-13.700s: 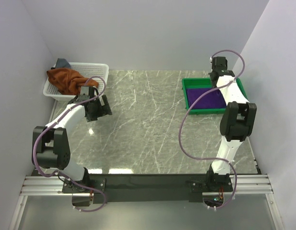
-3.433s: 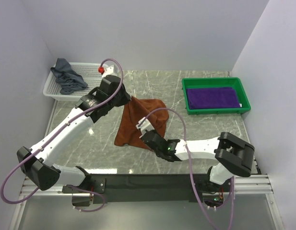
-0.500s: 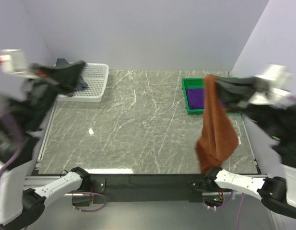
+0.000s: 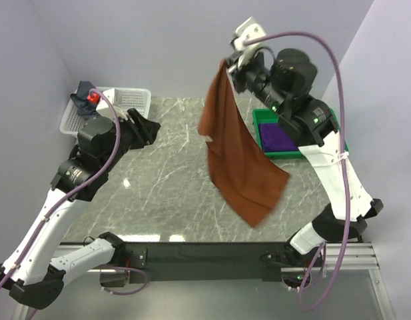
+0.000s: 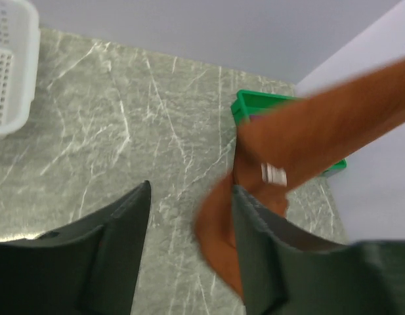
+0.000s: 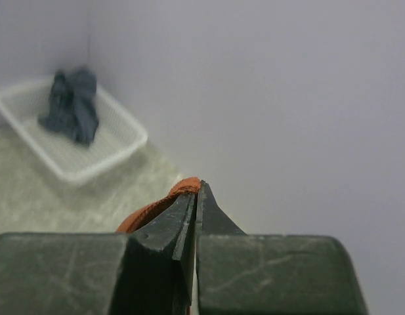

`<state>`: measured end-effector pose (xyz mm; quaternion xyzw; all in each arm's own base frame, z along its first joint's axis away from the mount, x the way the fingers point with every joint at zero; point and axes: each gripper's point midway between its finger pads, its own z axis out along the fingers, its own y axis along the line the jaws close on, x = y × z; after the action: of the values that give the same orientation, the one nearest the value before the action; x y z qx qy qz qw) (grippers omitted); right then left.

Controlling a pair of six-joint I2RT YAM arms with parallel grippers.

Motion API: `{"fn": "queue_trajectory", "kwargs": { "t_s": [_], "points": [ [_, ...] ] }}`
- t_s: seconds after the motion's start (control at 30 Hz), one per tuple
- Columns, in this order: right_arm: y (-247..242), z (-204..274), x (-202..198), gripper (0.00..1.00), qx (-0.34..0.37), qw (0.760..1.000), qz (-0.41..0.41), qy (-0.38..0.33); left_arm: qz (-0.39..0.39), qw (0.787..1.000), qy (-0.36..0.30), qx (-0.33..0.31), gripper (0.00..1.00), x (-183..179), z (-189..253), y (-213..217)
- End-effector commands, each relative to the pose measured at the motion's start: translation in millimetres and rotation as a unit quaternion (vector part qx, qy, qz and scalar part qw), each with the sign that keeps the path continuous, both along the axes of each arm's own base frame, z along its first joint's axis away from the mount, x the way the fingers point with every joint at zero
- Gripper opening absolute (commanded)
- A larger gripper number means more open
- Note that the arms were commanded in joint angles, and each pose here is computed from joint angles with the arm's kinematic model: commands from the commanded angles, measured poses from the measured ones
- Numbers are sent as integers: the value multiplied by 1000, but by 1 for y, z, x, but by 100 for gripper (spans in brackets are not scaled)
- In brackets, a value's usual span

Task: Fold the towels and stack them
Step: Flatten out the crumpled towel

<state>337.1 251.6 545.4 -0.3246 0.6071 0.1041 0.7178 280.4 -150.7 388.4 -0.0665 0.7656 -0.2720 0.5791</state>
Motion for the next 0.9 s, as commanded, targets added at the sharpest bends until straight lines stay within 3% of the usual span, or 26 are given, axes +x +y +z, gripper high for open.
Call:
{"fn": "queue_trajectory", "kwargs": {
  "t_s": [0.0,0.07,0.2,0.23,0.27,0.3,0.37,0.4,0.47,0.5,0.67,0.73,0.87],
  "points": [
    [-32,114,-43,0,87,985,11,-150,36,999,-23,-16,59,-4,11,16],
    [-33,128,-59,0,98,980,36,-170,41,999,-24,-14,61,-8,10,20],
    [-20,96,-81,0,70,982,102,-145,50,999,-9,-7,63,-11,-5,26],
    [-4,54,-72,0,43,987,119,-100,53,999,-8,-11,64,-14,-7,28],
    [-9,46,-83,0,42,986,130,-93,55,998,-5,-12,64,-15,-10,29],
    [10,-4,-81,0,17,986,162,-38,56,998,5,-10,64,-16,-22,29],
    [14,-40,-101,0,8,981,196,-2,60,998,10,-18,64,-21,-28,32],
    [32,-98,-109,0,-13,973,223,61,62,998,24,-13,64,-22,-43,33],
    [41,-134,-136,0,-16,961,261,95,69,997,32,-22,64,-27,-52,36],
    [48,-186,-147,0,-36,949,275,151,72,996,44,-18,64,-28,-65,38],
    [76,-302,-246,0,-90,865,396,295,70,994,71,-33,63,-38,-96,37],
    [69,-353,-264,0,-121,840,381,365,72,992,95,-28,63,-39,-117,36],
    [47,-431,-256,0,-175,833,266,451,47,988,144,-19,66,-38,-158,21]
  ]
}}
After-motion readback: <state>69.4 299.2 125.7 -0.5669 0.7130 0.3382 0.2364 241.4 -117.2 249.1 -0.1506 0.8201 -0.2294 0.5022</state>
